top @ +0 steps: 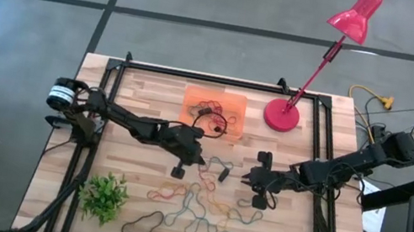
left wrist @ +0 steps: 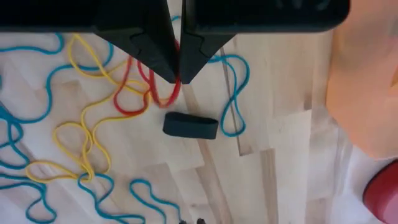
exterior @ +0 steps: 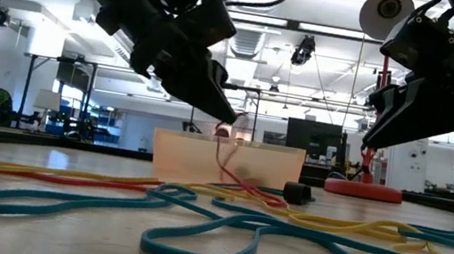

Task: Pick and place rubber bands into bin
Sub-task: Put the red rubber band into the orange bin

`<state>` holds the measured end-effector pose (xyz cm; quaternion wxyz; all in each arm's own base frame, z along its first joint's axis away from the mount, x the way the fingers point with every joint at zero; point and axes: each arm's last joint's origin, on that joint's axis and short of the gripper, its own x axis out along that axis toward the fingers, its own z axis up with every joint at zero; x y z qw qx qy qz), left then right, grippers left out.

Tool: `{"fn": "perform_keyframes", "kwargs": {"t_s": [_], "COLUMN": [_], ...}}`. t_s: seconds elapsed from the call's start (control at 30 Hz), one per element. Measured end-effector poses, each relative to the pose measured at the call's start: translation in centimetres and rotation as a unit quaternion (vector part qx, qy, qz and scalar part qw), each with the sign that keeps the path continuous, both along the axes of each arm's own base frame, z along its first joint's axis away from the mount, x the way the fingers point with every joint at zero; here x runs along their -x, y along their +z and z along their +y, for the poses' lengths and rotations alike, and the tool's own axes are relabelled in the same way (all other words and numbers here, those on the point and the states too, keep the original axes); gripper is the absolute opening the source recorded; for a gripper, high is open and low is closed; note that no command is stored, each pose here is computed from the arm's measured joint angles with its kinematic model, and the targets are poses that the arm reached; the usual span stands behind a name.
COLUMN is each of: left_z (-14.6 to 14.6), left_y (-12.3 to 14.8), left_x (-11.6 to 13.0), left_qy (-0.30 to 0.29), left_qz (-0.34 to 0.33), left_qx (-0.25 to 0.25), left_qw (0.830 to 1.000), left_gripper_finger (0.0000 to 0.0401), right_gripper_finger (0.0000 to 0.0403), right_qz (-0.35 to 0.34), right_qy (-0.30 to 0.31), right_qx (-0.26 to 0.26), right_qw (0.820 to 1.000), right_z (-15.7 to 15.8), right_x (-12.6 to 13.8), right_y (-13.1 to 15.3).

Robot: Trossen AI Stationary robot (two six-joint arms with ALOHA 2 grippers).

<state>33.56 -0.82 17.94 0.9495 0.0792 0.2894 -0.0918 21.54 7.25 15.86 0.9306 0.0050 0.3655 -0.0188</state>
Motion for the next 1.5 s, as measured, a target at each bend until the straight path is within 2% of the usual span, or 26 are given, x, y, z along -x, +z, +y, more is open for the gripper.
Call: {"fn": "perform_keyframes", "kwargs": {"t_s": [0.17, 0.37, 0.63, 0.83, 1.07, 1.17, 1.27, 1.37, 1.5], "left_z": [0.0, 0.6, 2.3, 5.6, 10.8, 12.5, 13.3, 13.4, 13.6], "left_y": [0.9, 3.5, 7.5, 9.3, 8.6, 7.6, 6.6, 5.5, 4.4], "left_x": [-0.1, 0.2, 1.8, 3.2, 4.1, 4.2, 4.1, 3.7, 3.2], "left_qy": [-0.004, 0.039, 0.121, 0.179, 0.253, 0.282, 0.299, 0.295, 0.290], "left_qz": [-0.032, -0.085, -0.149, -0.167, -0.140, -0.124, -0.112, -0.094, -0.077], "left_qx": [-0.014, -0.067, -0.148, -0.182, -0.192, -0.169, -0.138, -0.129, -0.126], "left_qw": [0.999, 0.993, 0.970, 0.952, 0.938, 0.936, 0.938, 0.942, 0.946], "left_gripper_finger": [0.0000, 0.0000, 0.0000, 0.0000, 0.0000, 0.0000, 0.0000, 0.0005, 0.0039], "right_gripper_finger": [0.0057, 0.0057, 0.0057, 0.0057, 0.0057, 0.0057, 0.0057, 0.0057, 0.0057], "right_qz": [0.001, 0.002, 0.003, 0.003, 0.002, 0.002, 0.002, -0.001, -0.001], "right_qy": [0.000, 0.000, 0.000, -0.001, -0.001, -0.001, -0.001, -0.006, -0.007], "right_qx": [0.000, 0.001, 0.001, 0.002, 0.002, 0.003, 0.005, 0.013, 0.014], "right_qw": [1.000, 1.000, 1.000, 1.000, 1.000, 1.000, 1.000, 1.000, 1.000], "right_z": [0.0, 0.0, -0.1, -0.1, -0.1, -0.1, -0.1, -0.1, -0.1], "right_x": [0.0, 0.1, 0.1, 0.1, 0.1, 0.1, 0.1, 0.1, 0.1], "right_y": [0.0, -0.1, -0.2, -0.2, -0.2, -0.2, -0.2, -0.2, -0.2]}}
